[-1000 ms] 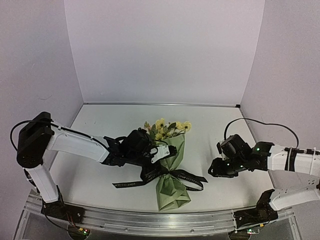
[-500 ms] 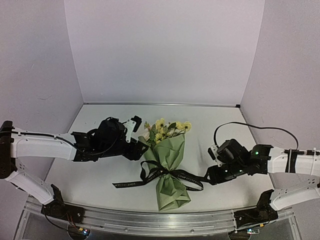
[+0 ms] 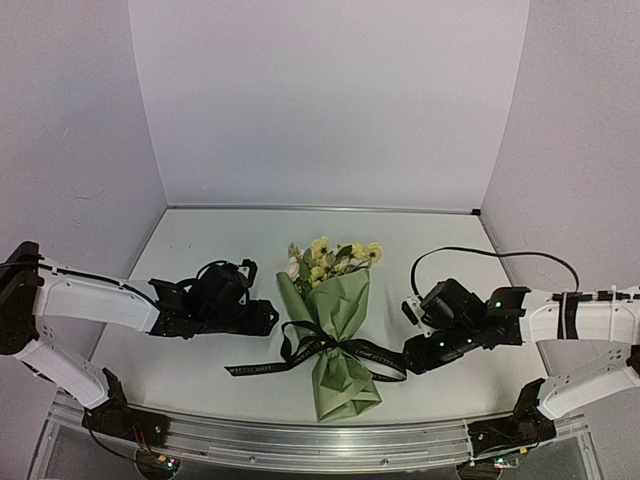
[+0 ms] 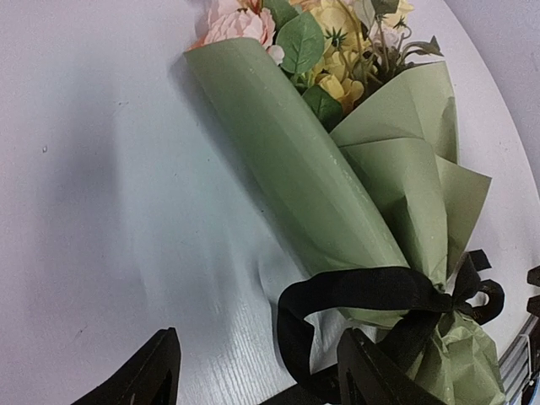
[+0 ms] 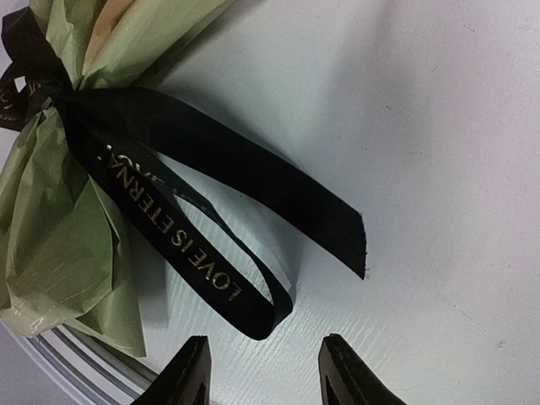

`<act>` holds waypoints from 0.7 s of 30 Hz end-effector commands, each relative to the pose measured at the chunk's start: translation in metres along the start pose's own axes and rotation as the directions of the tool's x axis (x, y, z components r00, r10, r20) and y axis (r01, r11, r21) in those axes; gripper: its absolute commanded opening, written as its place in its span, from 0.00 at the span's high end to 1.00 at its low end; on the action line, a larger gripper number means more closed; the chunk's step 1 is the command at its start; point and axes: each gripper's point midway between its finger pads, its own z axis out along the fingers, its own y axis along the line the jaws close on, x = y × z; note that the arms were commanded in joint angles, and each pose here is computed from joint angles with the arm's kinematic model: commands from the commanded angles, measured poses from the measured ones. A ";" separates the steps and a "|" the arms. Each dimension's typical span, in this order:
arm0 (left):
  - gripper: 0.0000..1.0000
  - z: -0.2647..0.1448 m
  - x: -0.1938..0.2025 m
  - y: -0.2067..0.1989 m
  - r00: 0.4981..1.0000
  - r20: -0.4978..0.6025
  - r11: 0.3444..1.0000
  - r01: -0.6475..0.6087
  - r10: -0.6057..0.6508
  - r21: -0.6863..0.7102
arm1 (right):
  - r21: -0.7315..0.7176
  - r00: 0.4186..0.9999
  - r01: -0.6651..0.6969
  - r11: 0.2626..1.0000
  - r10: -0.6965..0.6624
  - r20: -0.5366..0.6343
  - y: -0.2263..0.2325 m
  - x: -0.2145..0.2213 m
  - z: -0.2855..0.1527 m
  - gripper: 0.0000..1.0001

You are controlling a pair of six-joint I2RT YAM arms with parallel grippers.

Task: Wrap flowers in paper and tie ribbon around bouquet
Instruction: Tie the half-tied ribbon around the folded bouquet.

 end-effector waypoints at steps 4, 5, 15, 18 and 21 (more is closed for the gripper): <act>0.37 -0.004 -0.006 -0.010 0.998 0.033 0.995 0.045 -0.049 0.094 | -0.072 0.997 0.069 0.995 -0.066 0.045 0.044 -0.045 -0.023 0.56; 0.38 -0.003 -0.006 -0.011 0.999 0.028 0.994 0.043 -0.046 0.105 | -0.077 0.997 0.071 0.995 -0.068 0.041 0.048 -0.048 -0.023 0.56; 0.55 0.021 0.013 -0.032 0.998 -0.051 0.985 -0.031 0.040 0.172 | -0.033 0.996 0.078 0.996 -0.077 0.036 0.039 -0.043 -0.022 0.56; 0.56 0.032 0.019 -0.030 0.996 -0.069 0.991 -0.051 0.060 0.123 | -0.023 0.997 0.075 0.997 -0.074 0.037 0.034 -0.038 -0.023 0.56; 0.55 0.040 0.019 -0.030 0.996 -0.070 0.994 -0.046 0.053 0.097 | -0.011 0.997 0.073 0.997 -0.073 0.033 0.028 -0.033 -0.023 0.56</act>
